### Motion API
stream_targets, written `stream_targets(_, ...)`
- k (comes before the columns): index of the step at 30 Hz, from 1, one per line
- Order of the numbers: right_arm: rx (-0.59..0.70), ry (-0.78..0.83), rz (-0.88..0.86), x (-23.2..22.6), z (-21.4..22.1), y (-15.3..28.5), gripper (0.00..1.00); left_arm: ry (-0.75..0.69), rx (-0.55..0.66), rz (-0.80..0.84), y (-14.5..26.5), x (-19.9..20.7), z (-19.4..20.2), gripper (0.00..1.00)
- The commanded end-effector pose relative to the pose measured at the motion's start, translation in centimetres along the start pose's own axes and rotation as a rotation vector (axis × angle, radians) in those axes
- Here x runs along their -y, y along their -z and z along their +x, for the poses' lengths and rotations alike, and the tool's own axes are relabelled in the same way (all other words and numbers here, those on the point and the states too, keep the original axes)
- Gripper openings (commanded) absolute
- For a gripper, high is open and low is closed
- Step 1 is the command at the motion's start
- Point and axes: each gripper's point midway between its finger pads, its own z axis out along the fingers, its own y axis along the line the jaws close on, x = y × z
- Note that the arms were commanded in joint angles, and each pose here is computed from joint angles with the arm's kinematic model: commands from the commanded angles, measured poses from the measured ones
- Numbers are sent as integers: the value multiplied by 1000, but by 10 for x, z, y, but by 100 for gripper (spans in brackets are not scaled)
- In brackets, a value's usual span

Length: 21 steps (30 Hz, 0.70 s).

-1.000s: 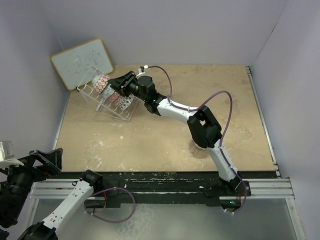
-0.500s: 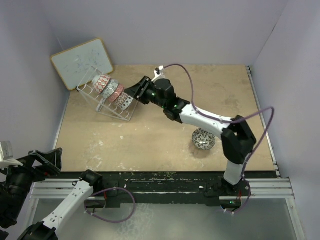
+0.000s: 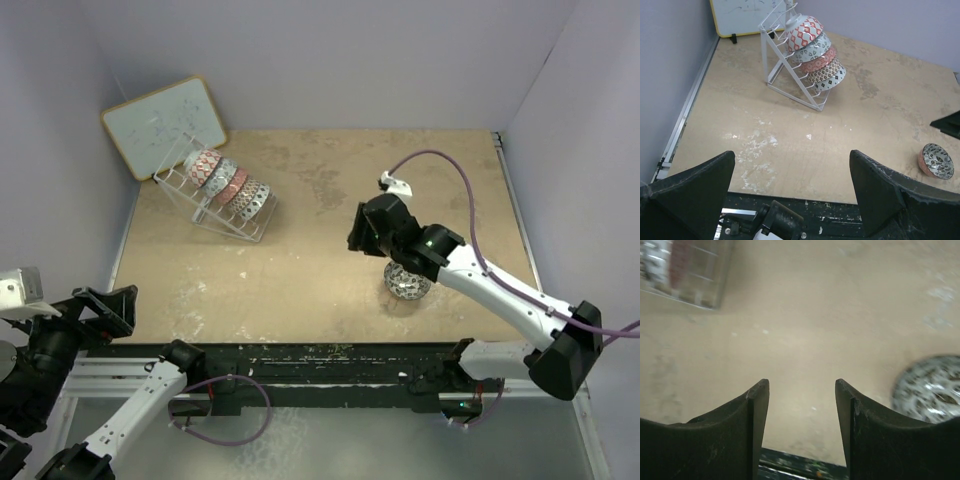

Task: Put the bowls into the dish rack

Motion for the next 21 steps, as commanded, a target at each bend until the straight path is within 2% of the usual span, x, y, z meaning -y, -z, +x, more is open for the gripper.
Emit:
stream_targets(1, -135, 99, 277, 87, 44, 20, 58, 14, 31, 43, -8, 13, -11, 99)
stream_targets(9, -311, 105, 405, 137, 94, -4, 56, 25, 28, 60, -6, 14, -6, 99)
stream_targets(17, -359, 120, 433, 143, 112, -27, 53, 21, 25, 36, -1, 5, -2, 99)
stream_targets(21, -384, 121, 452, 151, 125, -30, 46, 18, 20, 29, -2, 4, 0, 99)
